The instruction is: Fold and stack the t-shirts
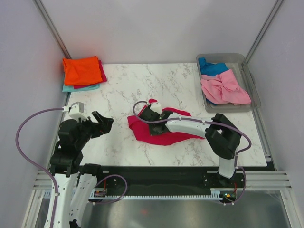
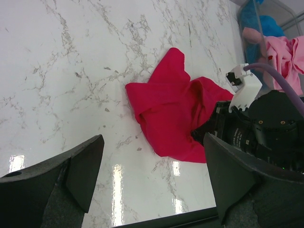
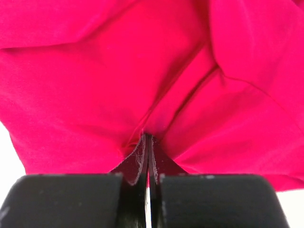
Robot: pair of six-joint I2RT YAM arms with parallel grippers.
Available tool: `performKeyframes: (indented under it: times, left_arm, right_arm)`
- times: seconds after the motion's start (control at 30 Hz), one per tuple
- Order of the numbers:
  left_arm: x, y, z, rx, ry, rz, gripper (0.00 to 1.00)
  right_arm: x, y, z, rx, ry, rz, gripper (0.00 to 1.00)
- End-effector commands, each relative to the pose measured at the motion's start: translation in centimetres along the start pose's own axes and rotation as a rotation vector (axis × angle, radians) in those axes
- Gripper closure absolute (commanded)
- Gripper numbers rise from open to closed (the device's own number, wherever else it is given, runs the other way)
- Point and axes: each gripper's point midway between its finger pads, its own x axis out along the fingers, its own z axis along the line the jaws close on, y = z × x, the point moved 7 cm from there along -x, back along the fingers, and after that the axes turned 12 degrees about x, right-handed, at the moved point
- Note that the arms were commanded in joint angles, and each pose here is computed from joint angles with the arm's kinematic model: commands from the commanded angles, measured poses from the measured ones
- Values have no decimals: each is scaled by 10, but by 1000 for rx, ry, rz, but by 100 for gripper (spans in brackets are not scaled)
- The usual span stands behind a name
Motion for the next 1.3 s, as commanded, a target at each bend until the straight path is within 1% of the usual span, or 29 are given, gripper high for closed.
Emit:
performKeyframes:
  times: [0.0,0.03,0.13,0.23,0.33,0.43,0.63,0.8,0.97,1.17,1.2,1.27]
  left_arm:
    - [3,-5,1,41,12,-33,7]
    - [2,-5,0,41,13,-34,7]
    - [2,-5,1,41,10,-36,7]
    - [1,-5,1,40,8,-40,7]
    - [1,-5,1,40,7,-40,7]
    - [0,-5,0,43,14,-46,7]
    - [-2,-6,-1,45,21,-55,7]
    - [-4,-6,-1,46,22,-67,7]
    - [-5,-6,-2,46,25,-72,6]
    - [-6,-6,-2,47,28,-76,6]
    - [-6,-6,-2,47,27,-74,6]
    - [-6,-6,-2,47,29,-74,6]
  right_arm:
    - [-31,-16,-2,27,-26,-83,100]
    - [-36,-19,-1,28,-39,-91,98]
    - [-57,-29,8,28,-89,-116,74]
    - [-74,-31,16,4,-88,-135,55]
    - [-77,-22,24,-15,-93,-127,50]
    - [-71,-13,26,-28,-80,-106,46]
    - [-55,1,25,-42,-28,-72,40]
    - [-41,2,27,-72,21,-80,38]
    - [-26,1,29,-101,77,-85,40]
    - [-17,-4,21,-101,126,-89,52]
    - [-17,-4,19,-99,128,-89,60]
    - [-17,-5,17,-95,132,-88,71]
